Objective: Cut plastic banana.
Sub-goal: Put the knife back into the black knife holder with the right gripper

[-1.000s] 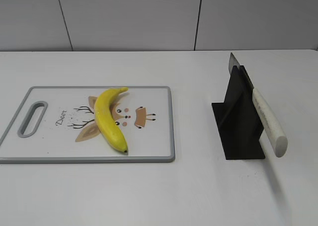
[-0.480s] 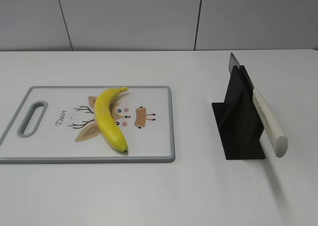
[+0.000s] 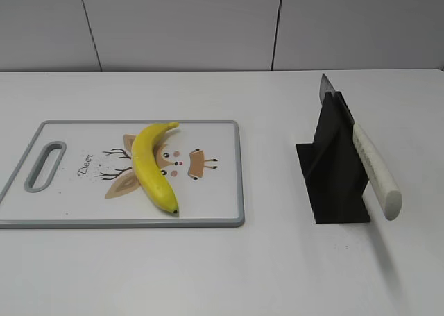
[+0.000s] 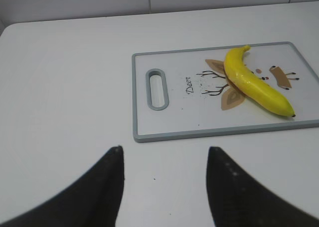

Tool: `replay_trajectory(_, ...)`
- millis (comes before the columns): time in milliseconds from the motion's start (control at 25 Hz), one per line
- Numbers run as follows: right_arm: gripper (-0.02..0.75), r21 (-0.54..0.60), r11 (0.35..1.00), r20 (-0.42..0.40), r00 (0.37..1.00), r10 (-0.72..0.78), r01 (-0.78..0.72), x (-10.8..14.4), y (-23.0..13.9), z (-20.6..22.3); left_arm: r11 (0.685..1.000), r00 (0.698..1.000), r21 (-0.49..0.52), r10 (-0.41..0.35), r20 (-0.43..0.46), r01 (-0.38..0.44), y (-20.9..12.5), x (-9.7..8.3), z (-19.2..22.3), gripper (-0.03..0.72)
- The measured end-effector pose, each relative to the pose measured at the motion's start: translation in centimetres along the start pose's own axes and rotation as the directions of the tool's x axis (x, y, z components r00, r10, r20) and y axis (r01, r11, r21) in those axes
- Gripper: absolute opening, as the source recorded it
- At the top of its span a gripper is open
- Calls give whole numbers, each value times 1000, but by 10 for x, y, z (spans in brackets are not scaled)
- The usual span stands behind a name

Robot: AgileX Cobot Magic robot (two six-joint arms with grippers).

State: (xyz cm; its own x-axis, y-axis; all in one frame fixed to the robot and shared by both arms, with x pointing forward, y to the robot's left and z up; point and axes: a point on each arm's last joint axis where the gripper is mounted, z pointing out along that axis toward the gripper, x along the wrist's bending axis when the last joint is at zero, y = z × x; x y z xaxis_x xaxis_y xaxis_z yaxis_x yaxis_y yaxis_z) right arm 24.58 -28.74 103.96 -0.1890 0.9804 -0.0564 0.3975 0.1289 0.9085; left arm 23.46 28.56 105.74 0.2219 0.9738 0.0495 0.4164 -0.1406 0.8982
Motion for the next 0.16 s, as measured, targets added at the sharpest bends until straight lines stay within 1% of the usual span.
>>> replay_trajectory(160, 573, 0, 1000, 0, 1000, 0, 0, 0, 0, 0, 1000, 1000, 0, 0, 0, 0, 0, 0, 0, 489)
